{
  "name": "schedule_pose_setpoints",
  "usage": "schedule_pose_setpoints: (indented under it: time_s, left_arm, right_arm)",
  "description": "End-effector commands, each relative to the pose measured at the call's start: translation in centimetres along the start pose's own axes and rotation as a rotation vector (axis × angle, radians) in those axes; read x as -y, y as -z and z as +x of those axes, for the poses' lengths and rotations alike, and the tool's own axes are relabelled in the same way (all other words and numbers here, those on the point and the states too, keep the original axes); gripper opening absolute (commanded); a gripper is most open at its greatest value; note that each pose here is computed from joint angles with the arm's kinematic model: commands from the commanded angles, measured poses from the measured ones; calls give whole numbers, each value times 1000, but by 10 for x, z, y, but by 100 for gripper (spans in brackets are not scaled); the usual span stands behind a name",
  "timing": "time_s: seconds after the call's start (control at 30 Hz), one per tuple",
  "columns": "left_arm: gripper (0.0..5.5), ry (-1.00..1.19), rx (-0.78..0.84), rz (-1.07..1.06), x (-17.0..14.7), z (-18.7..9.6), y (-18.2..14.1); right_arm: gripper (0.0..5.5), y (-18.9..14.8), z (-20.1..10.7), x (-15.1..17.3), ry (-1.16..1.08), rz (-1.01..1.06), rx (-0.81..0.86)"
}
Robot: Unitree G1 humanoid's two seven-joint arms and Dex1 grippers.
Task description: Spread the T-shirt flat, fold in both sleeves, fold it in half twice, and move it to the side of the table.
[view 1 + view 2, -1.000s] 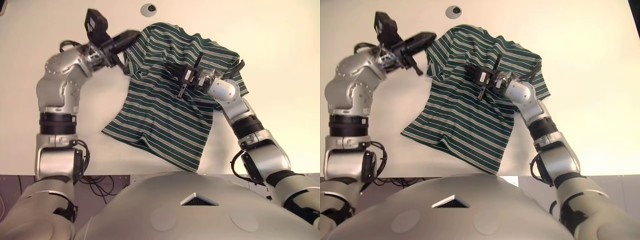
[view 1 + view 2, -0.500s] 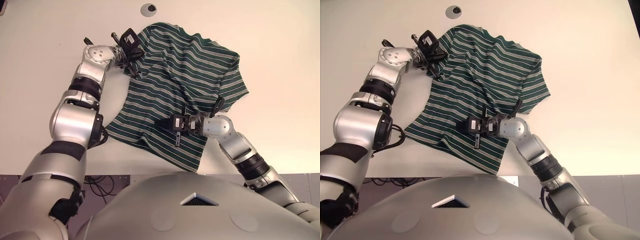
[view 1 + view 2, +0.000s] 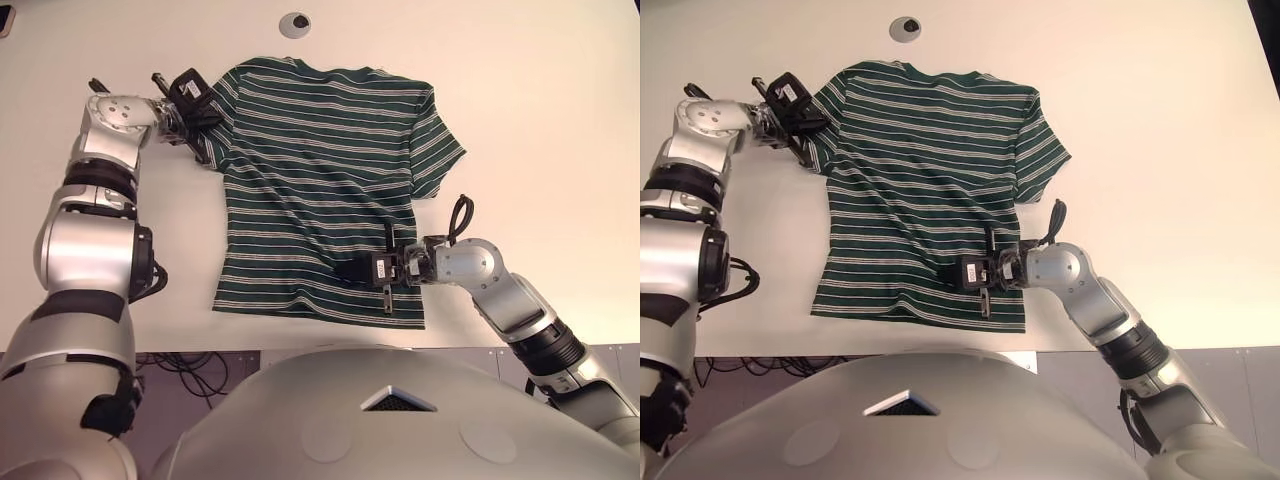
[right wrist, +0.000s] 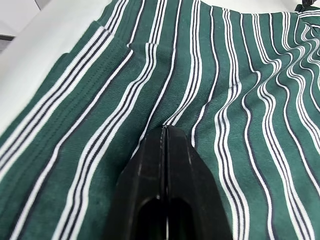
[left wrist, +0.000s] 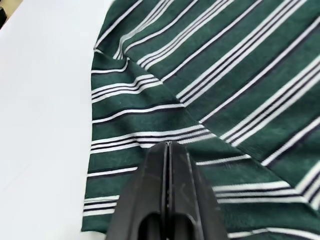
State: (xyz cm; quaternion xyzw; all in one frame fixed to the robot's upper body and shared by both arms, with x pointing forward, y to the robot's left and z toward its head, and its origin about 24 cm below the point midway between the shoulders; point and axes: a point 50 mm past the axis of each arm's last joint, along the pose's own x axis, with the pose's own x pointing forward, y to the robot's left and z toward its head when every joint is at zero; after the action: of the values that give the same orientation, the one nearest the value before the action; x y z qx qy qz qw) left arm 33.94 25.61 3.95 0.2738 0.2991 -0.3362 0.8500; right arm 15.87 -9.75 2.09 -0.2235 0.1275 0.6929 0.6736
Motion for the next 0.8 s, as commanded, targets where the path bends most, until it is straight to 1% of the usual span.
schedule_pose_setpoints:
  time_s: [0.03,0.07,0.13,0.17,0.2,0.23,0.3,0.37,0.43,0.53,0.67,0.73,0.8]
  left_arm:
    - [2,-5,18,-67,9,4,11]
    - [2,-22,49,-70,7,4,8]
    - [2,-93,212,-120,-6,-5,-8]
    - [22,-115,296,-156,-13,-12,-16]
    - [31,-127,389,-208,-21,-23,-21]
    - [48,-129,450,-233,-26,-31,-23]
    - [79,-117,512,-279,-28,-46,-17]
    - [112,-140,489,-311,-24,-56,0]
    - [137,-172,453,-373,-19,-64,20]
    - [179,-180,404,-460,-5,-71,43]
    - [234,-172,346,-511,8,-72,55]
    - [234,-142,324,-551,17,-75,59]
    - [234,-58,303,-580,33,-76,61]
  right_arm:
    - [0,13,3,-13,-57,57,-52]
    - [0,12,5,-13,-47,49,-42]
    - [0,5,3,-1,50,29,11]
    - [0,-2,0,8,118,20,57]
    - [0,-18,-6,22,223,68,196]
    - [0,-29,-12,32,295,109,308]
    - [0,-45,-25,45,412,186,505]
    - [0,-51,-34,53,500,251,642]
    - [0,-48,-36,57,571,300,693]
    - [0,-37,-36,62,674,363,716]
    - [0,-23,-32,68,763,433,730]
    - [0,-16,-29,70,782,454,718]
    - [0,-11,-28,71,805,475,714]
